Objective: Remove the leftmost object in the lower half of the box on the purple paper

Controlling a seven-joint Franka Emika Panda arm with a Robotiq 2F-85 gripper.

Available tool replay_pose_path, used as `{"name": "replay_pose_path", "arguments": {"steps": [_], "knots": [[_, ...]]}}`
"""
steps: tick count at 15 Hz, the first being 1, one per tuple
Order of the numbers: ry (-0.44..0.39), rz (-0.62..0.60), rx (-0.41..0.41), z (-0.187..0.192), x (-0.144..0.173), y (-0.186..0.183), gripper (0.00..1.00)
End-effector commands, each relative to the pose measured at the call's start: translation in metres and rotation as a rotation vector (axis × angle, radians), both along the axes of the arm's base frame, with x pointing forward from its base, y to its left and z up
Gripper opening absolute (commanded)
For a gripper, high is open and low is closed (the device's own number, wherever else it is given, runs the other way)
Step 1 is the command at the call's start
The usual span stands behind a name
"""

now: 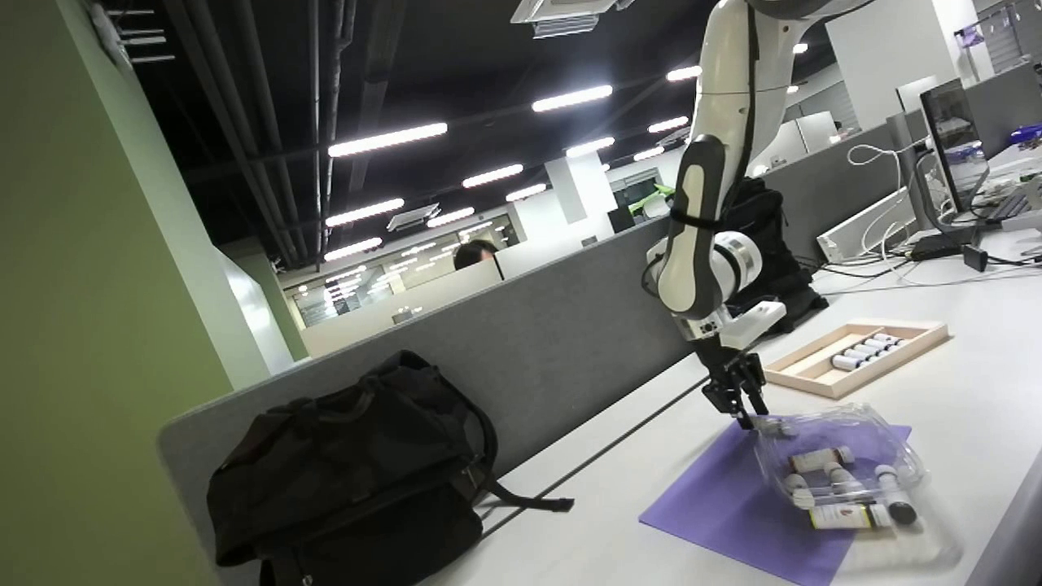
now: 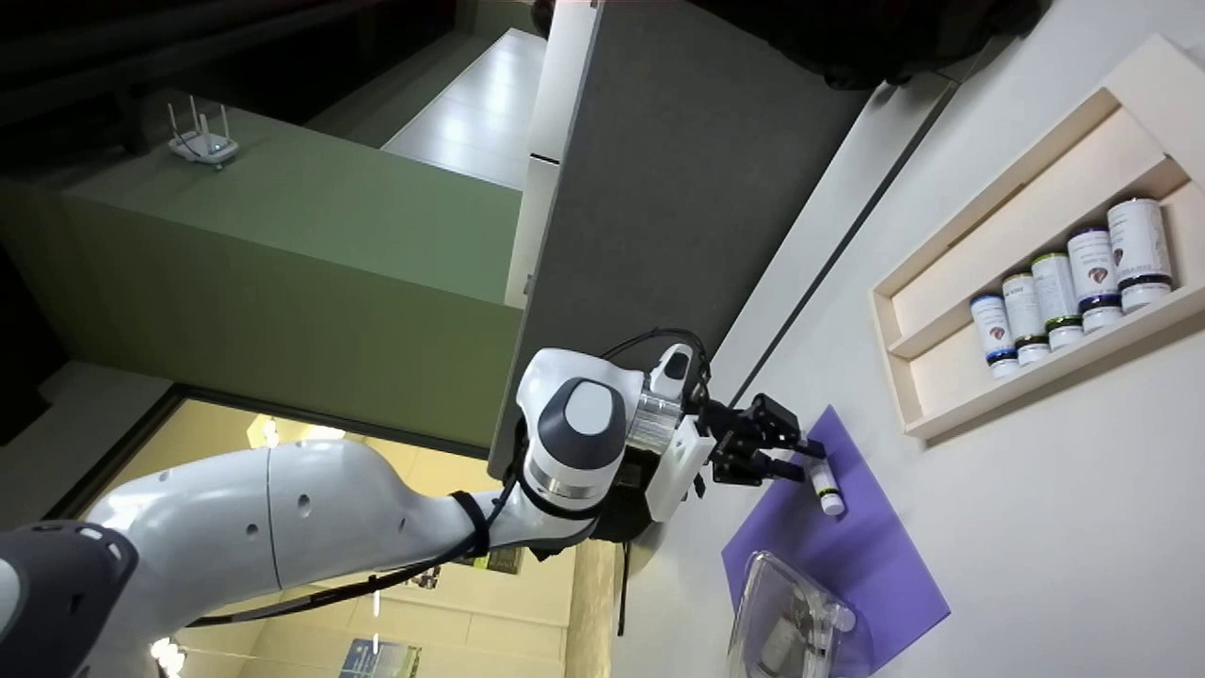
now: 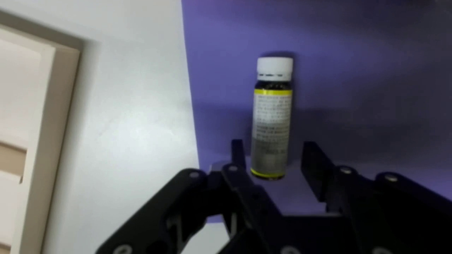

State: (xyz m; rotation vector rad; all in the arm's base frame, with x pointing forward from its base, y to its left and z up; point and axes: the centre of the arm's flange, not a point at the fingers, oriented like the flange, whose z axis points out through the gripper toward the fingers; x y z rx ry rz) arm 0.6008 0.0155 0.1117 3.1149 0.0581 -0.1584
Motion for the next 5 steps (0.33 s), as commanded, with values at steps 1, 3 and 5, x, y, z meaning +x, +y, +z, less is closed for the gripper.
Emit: {"name": "replay_pose_path", "arguments": {"steps": [1, 3, 5], "knots": [[-0.023, 0.003, 0.023, 0.059, 0.007, 0.004, 0.85], [-0.025, 0.009, 0.010, 0.032, 0.009, 0.006, 0.73], [-0.034, 0.010, 0.012, 0.051, 0.012, 0.006, 0.84]]}}
